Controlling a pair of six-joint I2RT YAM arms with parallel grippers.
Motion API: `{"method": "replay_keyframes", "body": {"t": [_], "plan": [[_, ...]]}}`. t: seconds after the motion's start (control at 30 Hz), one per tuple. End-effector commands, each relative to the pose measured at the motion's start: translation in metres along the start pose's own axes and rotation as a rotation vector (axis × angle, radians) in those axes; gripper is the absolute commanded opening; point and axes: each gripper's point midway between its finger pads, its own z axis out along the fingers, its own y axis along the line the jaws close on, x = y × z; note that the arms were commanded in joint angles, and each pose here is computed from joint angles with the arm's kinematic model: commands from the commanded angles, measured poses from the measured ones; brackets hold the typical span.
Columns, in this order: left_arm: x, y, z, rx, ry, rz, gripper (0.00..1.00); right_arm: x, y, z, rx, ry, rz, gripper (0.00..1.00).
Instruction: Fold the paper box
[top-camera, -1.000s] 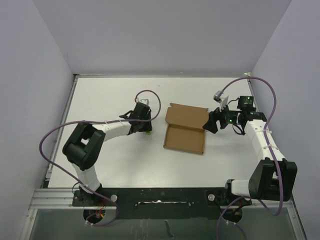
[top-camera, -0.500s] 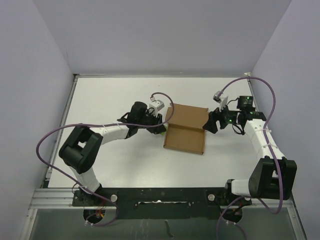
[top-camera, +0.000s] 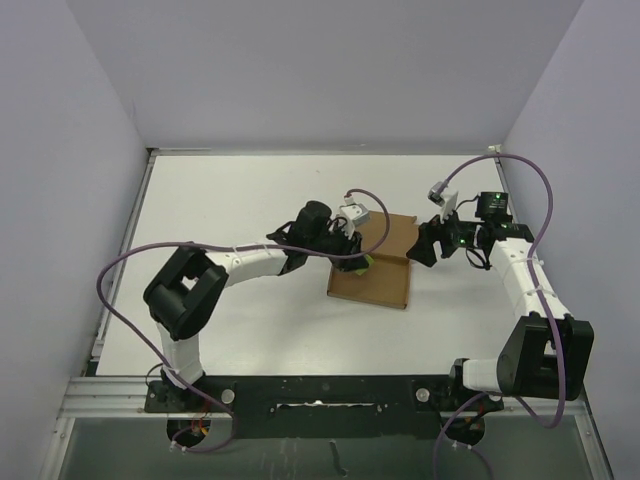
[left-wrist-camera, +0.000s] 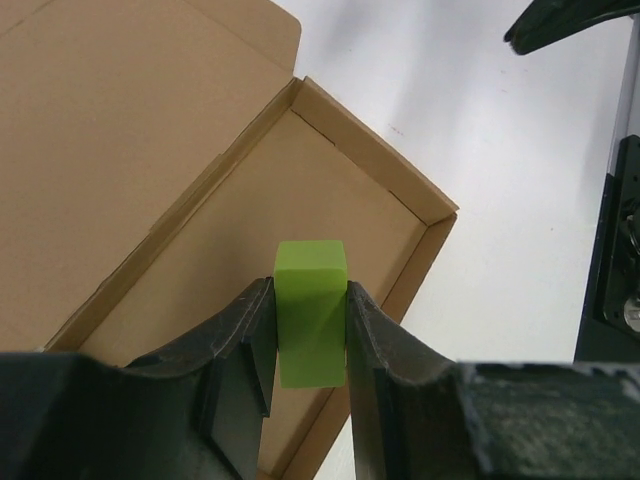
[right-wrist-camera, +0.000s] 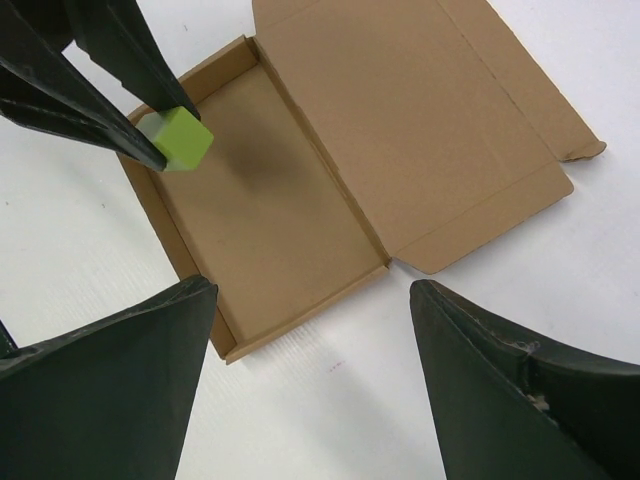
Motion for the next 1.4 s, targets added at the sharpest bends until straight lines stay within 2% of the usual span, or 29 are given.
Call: {"method": "replay_keyframes", "body": {"t": [0.0,0.63,0.83,1.07,1.2,1.37], "plan": [[-0.011,0.005,0.016,-0.021,-0.004,0.027,0.11,-0.01,-0.002,-0.003,-0.001,-0.039,-0.027,0.8],[0.002,0.012,0.039,-0.108,0.068,0.028,0.18,-0.011,-0.003,-0.004,0.004,-0.043,-0.021,0.81],[0.004,0.014,0.04,-0.124,0.073,0.032,0.26,-0.01,-0.003,-0.004,0.003,-0.044,-0.02,0.81],[-0.001,0.017,0.036,-0.159,0.065,0.041,0.45,-0.011,-0.003,-0.005,0.005,-0.047,-0.021,0.81],[-0.013,0.01,0.029,-0.161,0.038,0.055,0.52,-0.011,-0.003,-0.005,0.002,-0.046,-0.017,0.81],[-0.032,0.004,0.014,-0.179,-0.037,0.082,0.53,-0.011,-0.003,-0.004,-0.001,-0.047,-0.017,0.81]]}}
